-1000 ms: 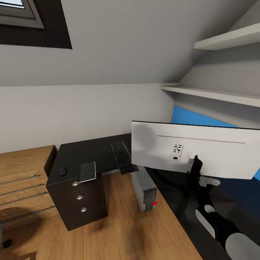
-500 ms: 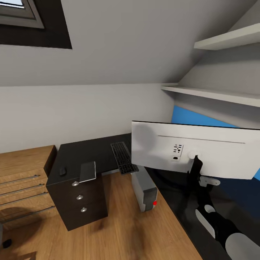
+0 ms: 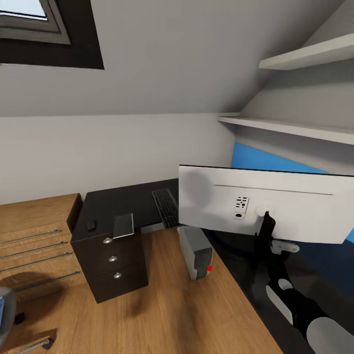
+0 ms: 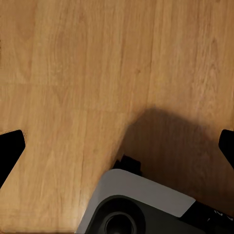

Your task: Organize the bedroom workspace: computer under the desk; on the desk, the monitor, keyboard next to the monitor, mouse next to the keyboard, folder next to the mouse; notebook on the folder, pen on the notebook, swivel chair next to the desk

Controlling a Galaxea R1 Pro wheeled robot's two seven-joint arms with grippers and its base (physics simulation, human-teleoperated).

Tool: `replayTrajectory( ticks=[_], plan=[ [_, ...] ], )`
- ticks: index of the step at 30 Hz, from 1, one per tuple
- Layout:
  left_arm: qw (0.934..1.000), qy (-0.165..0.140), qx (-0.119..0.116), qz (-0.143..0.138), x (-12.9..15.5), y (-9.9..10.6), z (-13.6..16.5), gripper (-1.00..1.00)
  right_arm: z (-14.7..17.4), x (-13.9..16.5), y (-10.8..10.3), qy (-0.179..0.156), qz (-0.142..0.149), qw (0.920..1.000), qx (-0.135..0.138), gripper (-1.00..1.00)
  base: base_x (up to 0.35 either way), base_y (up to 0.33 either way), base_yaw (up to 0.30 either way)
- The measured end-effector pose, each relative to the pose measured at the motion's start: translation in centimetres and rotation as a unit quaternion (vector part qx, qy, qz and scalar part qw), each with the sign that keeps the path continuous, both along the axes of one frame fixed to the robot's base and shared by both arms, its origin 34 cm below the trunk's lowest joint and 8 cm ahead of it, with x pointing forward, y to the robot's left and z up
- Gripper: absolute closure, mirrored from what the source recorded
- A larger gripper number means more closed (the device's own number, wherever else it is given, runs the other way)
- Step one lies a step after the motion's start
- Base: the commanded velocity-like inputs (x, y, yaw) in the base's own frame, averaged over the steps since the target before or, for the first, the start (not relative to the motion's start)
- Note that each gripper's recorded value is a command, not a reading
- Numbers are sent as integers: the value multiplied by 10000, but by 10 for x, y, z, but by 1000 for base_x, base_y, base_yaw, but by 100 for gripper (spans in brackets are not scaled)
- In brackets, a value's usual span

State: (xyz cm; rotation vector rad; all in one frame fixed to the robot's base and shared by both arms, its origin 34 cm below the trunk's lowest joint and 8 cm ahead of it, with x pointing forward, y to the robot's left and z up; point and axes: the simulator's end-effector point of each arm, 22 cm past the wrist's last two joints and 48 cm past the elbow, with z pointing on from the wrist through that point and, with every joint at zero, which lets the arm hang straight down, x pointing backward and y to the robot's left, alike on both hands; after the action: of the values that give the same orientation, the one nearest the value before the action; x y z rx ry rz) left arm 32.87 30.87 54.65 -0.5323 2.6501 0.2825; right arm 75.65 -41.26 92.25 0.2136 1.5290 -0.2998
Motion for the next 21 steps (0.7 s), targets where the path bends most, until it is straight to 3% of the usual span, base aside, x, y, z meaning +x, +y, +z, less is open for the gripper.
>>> replayTrajectory(
  ticks=[8, 21],
  plan=[
    [10000, 2, -1, 0, 0, 0, 0, -100, 0, 0, 0, -1, 3, 10000, -14, 100, -297, -26, 0],
    [10000, -1, -1, -6, 0, 0, 0, -100, 0, -1, -2, -15, -36, 10000, 35, 100, -263, -182, 15]
  ],
)
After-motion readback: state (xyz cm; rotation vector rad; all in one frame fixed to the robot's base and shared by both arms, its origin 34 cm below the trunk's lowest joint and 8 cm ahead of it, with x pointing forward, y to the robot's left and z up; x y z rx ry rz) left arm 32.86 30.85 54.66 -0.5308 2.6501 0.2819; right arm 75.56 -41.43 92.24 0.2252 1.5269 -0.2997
